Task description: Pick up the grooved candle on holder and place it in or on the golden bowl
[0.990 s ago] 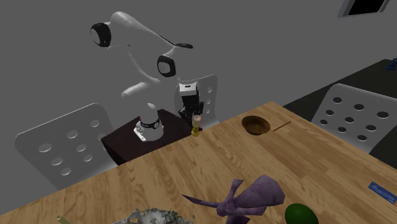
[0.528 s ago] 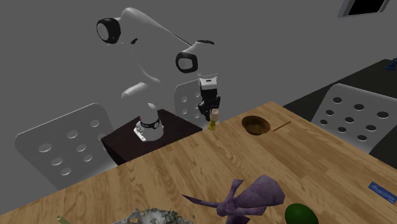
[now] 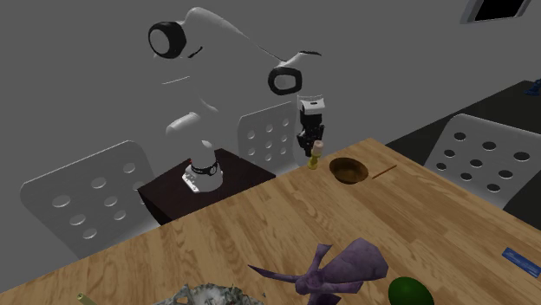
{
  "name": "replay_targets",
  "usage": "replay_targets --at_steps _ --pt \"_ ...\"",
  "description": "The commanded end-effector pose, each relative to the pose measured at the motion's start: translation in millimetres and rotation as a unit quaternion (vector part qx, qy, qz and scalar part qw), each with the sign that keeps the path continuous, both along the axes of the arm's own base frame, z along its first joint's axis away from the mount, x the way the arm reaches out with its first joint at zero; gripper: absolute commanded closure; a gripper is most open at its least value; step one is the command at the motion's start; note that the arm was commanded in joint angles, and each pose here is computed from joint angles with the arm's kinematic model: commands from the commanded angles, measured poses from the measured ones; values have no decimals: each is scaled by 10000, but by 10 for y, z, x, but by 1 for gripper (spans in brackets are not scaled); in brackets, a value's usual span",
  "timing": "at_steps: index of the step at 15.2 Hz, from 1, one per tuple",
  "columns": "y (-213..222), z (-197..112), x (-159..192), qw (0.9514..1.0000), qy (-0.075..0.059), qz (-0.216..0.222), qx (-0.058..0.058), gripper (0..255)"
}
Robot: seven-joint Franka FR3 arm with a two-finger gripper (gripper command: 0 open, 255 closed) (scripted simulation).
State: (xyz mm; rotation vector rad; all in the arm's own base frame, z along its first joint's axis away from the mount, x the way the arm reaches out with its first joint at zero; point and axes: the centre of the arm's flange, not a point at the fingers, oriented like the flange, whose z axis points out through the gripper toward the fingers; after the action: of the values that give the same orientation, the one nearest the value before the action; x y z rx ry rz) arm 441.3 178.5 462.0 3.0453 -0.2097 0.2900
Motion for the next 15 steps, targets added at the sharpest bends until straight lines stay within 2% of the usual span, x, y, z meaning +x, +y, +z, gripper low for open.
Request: replay_targets --at_steps 1,14,15 --pt "223 10 136 10000 1 -8 5 255" --pt "1808 58 977 10000 1 -8 5 255" --pt "1808 5 977 10000 1 -8 5 255"
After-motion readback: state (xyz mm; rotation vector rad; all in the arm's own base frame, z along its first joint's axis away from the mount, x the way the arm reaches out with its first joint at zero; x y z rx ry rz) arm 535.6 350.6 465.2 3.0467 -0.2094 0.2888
